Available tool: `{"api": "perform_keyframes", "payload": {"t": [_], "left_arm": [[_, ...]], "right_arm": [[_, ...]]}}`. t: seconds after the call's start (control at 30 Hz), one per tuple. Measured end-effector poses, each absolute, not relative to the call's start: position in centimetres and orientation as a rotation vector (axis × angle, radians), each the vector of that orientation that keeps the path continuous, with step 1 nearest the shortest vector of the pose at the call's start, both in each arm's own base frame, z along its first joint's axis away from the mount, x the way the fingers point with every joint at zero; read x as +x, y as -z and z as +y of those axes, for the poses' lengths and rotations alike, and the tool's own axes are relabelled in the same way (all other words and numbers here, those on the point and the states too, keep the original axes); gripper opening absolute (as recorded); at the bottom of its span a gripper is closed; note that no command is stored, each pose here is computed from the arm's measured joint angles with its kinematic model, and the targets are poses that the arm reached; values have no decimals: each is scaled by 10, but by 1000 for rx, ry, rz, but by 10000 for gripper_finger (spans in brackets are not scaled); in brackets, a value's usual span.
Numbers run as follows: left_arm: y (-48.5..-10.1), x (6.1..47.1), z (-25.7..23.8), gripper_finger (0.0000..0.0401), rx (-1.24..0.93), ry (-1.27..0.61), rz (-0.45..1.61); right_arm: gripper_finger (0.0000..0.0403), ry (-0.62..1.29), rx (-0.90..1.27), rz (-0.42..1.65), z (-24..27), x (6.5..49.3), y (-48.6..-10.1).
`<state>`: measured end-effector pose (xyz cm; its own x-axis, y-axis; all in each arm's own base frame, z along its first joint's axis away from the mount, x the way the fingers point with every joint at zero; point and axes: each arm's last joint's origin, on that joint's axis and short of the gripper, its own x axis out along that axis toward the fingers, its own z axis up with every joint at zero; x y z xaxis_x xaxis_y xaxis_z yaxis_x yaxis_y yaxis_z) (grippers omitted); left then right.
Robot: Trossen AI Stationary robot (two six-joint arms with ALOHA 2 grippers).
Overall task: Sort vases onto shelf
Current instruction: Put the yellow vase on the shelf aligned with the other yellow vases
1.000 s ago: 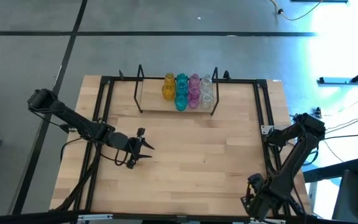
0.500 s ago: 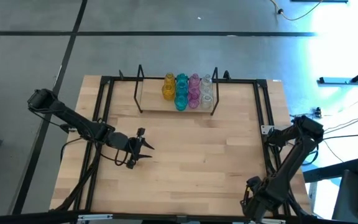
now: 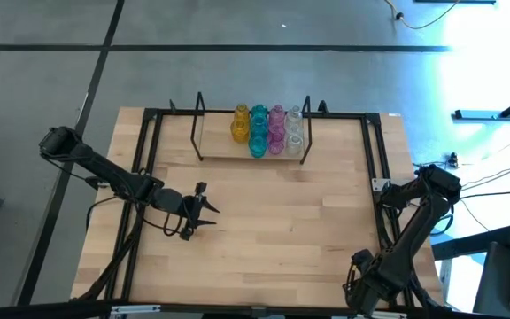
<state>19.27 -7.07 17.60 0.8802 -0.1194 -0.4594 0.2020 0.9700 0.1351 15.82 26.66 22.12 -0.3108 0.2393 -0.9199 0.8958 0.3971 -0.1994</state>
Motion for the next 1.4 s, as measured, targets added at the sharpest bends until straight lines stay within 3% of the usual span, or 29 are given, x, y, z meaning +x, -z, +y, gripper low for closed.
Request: {"api": "perform_keyframes", "payload": {"t": [0.77,0.87,1.17,1.4], "left_arm": [[-175,192,-70,161,184,168,473],[-175,192,-71,161,184,168,473],[-175,192,-71,161,184,168,473],[-175,192,-70,161,184,168,473]], "right_arm": [[261,935,885,1651,248,173,-218],[238,931,881,1647,247,174,-218],[112,859,823,1641,247,174,-219],[56,831,803,1648,247,174,-220]]}}
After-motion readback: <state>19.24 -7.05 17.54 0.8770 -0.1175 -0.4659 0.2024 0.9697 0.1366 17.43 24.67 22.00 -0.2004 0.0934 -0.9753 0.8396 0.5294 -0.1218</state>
